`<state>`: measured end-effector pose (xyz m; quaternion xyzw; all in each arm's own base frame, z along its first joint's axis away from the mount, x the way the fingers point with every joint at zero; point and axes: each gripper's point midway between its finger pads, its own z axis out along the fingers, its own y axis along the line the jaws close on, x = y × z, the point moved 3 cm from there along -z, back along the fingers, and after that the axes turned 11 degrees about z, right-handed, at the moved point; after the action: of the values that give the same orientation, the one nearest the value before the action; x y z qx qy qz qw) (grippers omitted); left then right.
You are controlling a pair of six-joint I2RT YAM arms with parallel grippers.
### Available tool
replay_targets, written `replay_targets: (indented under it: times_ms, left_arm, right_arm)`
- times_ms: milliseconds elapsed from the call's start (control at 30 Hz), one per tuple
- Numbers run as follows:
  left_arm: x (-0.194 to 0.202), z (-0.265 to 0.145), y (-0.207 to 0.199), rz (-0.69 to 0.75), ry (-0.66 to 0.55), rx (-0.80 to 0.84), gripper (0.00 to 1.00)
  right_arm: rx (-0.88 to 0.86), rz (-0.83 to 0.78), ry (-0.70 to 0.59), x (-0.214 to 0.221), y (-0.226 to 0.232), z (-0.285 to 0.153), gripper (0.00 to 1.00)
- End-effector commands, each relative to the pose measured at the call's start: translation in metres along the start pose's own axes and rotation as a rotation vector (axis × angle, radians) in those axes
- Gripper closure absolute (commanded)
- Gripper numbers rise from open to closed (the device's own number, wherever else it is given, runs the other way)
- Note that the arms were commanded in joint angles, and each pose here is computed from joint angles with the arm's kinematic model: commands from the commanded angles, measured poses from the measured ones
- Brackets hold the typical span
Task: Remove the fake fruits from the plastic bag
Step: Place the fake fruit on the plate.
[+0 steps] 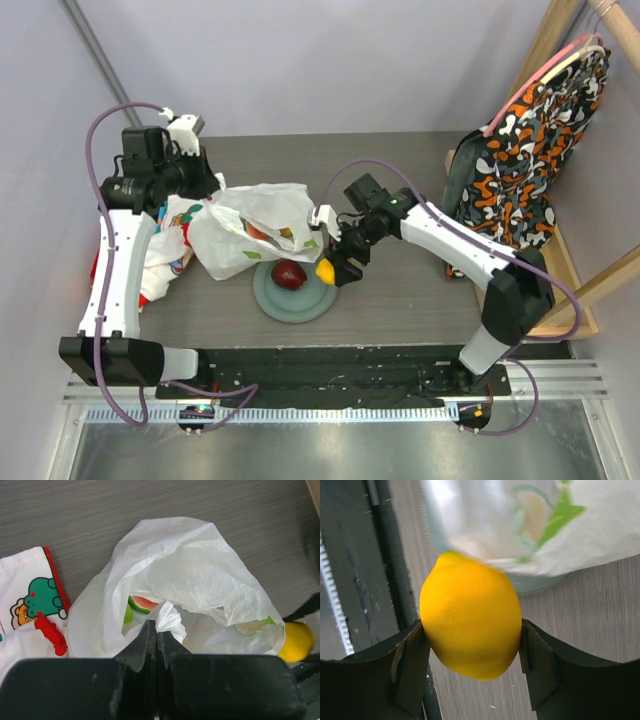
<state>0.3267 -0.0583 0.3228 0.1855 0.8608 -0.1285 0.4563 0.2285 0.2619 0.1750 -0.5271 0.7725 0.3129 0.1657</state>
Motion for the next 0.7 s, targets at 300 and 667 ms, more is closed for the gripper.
replay_targets:
  times_ms: [300, 667]
  left_arm:
    - [0.045, -0.037, -0.024, 0.103, 0.034, 0.042, 1.00]
    - [0.078, -0.045, -0.032, 0.156, 0.083, 0.065, 1.00]
  right_arm:
    - [0.262, 0.280, -0.116, -0.041, -0.112, 0.068, 0.67]
    - [0.077, 0.334, -0.073, -0.029, -0.083, 0.088, 0.45]
